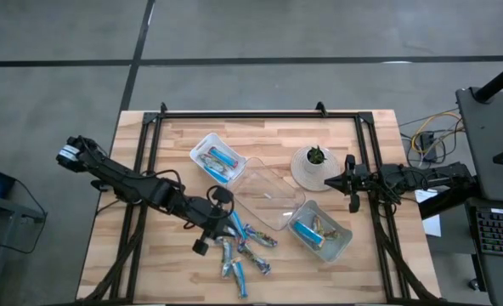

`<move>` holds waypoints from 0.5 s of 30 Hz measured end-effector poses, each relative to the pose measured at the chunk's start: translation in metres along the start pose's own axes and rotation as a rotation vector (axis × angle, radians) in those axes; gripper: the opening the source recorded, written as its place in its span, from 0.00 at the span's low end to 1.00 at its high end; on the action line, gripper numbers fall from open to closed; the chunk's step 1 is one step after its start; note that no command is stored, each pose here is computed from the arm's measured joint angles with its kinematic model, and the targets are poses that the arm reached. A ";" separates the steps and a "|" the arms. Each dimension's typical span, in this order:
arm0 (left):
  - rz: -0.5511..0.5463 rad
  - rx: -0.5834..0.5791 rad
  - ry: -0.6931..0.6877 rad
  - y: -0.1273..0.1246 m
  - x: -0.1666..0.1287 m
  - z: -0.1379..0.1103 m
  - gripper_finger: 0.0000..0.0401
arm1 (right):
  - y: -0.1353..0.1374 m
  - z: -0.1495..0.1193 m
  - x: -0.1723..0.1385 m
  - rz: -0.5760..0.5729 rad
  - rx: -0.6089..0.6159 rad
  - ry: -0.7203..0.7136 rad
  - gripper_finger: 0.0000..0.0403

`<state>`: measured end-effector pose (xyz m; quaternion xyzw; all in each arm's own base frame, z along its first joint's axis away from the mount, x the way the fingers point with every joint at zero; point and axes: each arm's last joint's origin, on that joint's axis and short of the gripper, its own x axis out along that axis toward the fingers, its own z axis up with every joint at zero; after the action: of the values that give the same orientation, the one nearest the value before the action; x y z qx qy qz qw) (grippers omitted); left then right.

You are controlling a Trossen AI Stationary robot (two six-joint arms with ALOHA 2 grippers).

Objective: Pick and place Granola Bars by type
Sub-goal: Put the blue granola bar into the transparent bin

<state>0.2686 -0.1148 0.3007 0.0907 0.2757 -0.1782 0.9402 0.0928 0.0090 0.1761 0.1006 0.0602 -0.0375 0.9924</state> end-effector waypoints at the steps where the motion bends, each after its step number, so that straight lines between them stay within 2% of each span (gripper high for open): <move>1: 0.000 -0.001 0.001 0.000 0.000 0.000 0.18 | 0.000 0.000 0.000 0.000 0.000 0.000 0.03; 7: 0.000 -0.012 0.009 0.000 0.001 -0.002 0.29 | 0.000 0.000 0.000 0.000 0.000 0.000 0.03; 15: -0.002 -0.029 0.031 -0.001 0.004 -0.011 0.30 | 0.000 0.000 0.000 0.000 0.000 0.000 0.03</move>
<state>0.2662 -0.1138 0.2893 0.0796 0.2930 -0.1736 0.9368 0.0928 0.0091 0.1762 0.1006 0.0601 -0.0373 0.9924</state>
